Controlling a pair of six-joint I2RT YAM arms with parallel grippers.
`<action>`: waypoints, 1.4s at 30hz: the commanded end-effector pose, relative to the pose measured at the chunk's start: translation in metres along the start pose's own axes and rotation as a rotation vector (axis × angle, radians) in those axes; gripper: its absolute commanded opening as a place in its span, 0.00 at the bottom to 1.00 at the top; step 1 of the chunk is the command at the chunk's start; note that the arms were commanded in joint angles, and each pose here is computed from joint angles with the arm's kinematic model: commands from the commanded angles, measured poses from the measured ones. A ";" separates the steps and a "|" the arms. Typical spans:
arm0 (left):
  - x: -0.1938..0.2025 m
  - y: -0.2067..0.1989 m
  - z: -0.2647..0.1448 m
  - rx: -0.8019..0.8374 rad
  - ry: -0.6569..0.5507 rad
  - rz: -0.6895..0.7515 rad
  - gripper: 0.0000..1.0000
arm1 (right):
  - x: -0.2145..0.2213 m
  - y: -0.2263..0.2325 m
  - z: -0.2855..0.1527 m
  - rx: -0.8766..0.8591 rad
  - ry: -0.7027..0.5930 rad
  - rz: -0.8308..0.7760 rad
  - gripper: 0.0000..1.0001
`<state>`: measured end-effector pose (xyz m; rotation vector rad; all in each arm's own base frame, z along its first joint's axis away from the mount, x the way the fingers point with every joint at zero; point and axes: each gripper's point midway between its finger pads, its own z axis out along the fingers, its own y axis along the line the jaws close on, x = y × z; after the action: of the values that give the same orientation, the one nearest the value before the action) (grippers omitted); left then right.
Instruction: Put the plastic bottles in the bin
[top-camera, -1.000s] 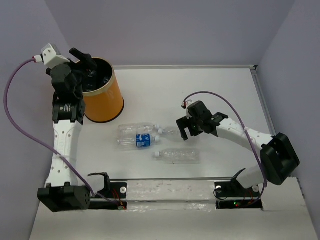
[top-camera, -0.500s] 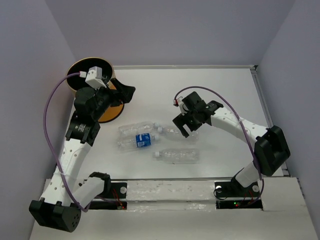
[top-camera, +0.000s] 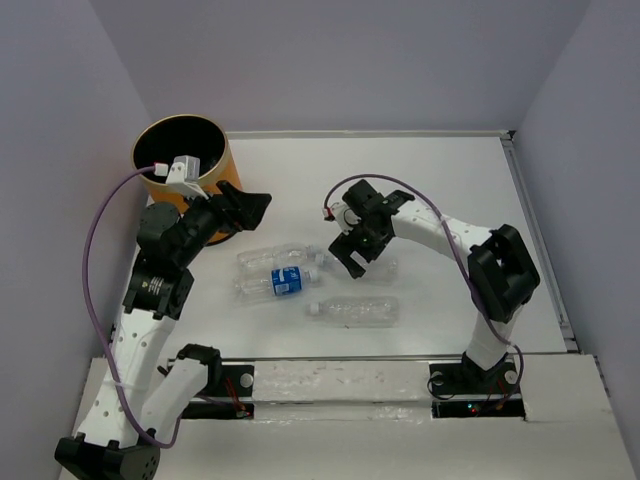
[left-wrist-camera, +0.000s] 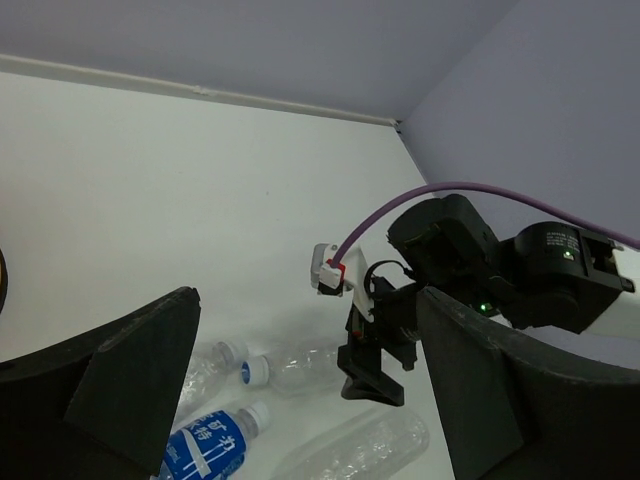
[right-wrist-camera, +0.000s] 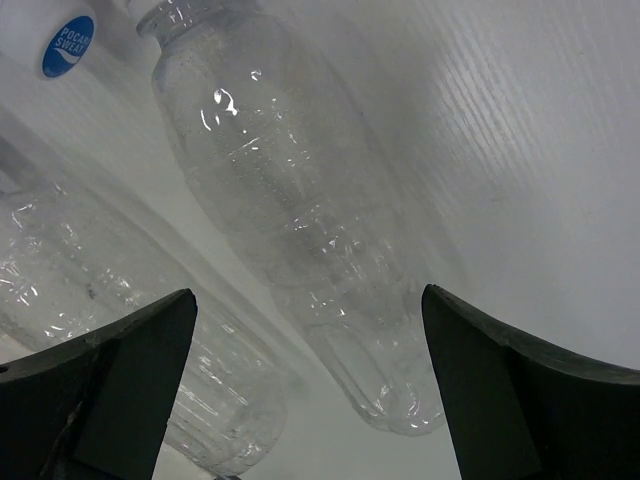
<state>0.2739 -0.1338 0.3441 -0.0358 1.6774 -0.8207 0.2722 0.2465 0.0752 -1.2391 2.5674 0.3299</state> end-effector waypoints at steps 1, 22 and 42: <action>0.005 -0.012 -0.008 0.072 0.007 0.025 0.99 | -0.007 -0.007 -0.002 0.029 0.021 -0.055 1.00; 0.010 -0.023 -0.013 0.120 0.025 -0.026 0.99 | 0.009 -0.028 -0.027 0.220 -0.086 -0.001 0.59; 0.086 -0.086 0.030 0.404 0.269 -0.263 0.99 | -0.063 0.006 -0.150 0.148 -0.739 0.162 0.38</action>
<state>0.2535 -0.2165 0.2834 0.0638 1.8868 -1.1989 0.2851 0.2176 0.1982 -0.8001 2.1778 0.2661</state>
